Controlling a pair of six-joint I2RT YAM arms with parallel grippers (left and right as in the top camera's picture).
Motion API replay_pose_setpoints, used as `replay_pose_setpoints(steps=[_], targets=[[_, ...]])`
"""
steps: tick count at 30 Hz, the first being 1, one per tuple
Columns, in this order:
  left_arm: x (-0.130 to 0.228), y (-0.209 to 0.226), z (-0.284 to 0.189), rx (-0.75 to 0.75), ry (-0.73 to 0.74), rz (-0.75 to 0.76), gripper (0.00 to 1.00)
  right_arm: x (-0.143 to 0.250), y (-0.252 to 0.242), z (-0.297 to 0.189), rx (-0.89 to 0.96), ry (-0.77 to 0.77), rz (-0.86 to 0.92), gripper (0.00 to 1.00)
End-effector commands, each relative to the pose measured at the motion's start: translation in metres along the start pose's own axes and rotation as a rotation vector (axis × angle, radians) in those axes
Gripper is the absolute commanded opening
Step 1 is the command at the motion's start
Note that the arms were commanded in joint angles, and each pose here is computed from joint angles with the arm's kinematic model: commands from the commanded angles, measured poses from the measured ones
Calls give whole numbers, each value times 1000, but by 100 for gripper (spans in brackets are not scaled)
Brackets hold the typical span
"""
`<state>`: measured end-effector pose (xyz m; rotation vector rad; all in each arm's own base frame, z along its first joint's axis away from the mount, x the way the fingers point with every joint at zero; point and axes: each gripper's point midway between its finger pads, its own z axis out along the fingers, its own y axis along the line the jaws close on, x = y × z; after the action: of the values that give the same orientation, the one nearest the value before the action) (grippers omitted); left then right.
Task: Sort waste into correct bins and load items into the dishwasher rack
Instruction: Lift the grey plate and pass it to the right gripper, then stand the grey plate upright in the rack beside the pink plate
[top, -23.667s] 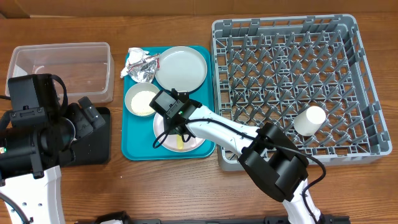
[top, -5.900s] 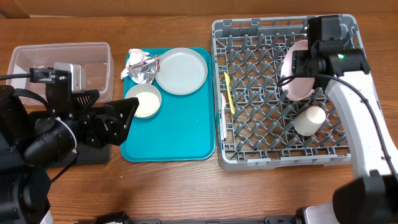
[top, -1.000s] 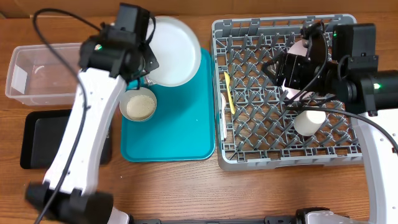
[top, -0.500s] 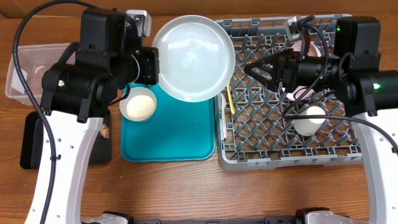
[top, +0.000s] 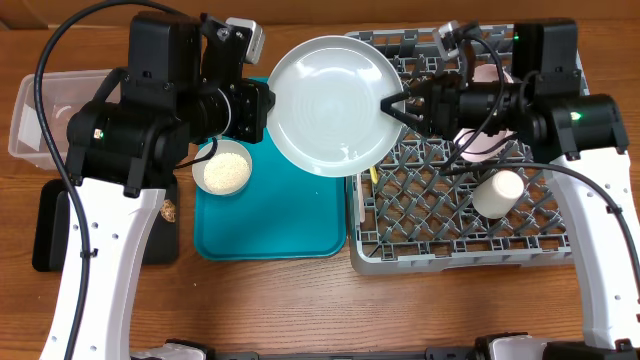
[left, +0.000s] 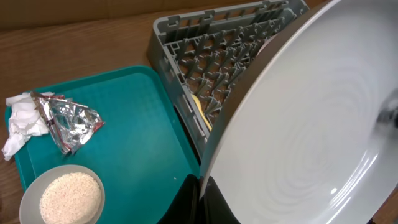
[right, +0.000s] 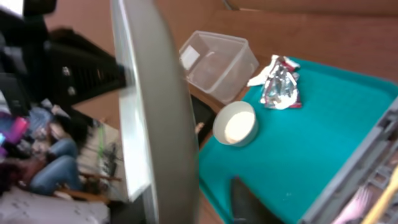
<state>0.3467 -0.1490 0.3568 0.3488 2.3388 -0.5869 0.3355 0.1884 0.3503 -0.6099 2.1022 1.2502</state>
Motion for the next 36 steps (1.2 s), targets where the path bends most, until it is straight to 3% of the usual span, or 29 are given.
replay_pose_setpoints(steps=[1,3,6,7,8,9,13,19,24,30,36], targets=[[-6,-13,-12,47,-35,32,4,-3,9,-3,-14,-11,-26,21],[-6,-13,-13,47,-38,33,6,-4,13,-6,-5,-20,-37,11],[-7,-16,-18,49,-51,22,22,-6,17,-14,45,-39,-62,4],[-8,-16,-20,49,-58,24,36,-7,18,-18,71,-48,-68,4],[-9,-17,-22,50,-66,20,61,-7,18,-21,92,-55,-68,4],[-10,-18,-24,53,-74,19,100,-9,19,-27,134,-73,-59,4],[-15,-17,-51,-7,-150,38,100,-11,1,-56,399,-151,13,4],[-24,-20,-121,-120,-328,73,100,13,-63,-113,906,-181,202,4],[-19,-24,-147,-141,-382,80,100,25,-95,-160,1240,-228,291,4],[-12,-24,-149,-144,-364,75,100,38,-115,-189,1469,-182,302,4],[-9,-23,-146,-145,-345,70,100,40,-147,-174,1542,49,151,4]])
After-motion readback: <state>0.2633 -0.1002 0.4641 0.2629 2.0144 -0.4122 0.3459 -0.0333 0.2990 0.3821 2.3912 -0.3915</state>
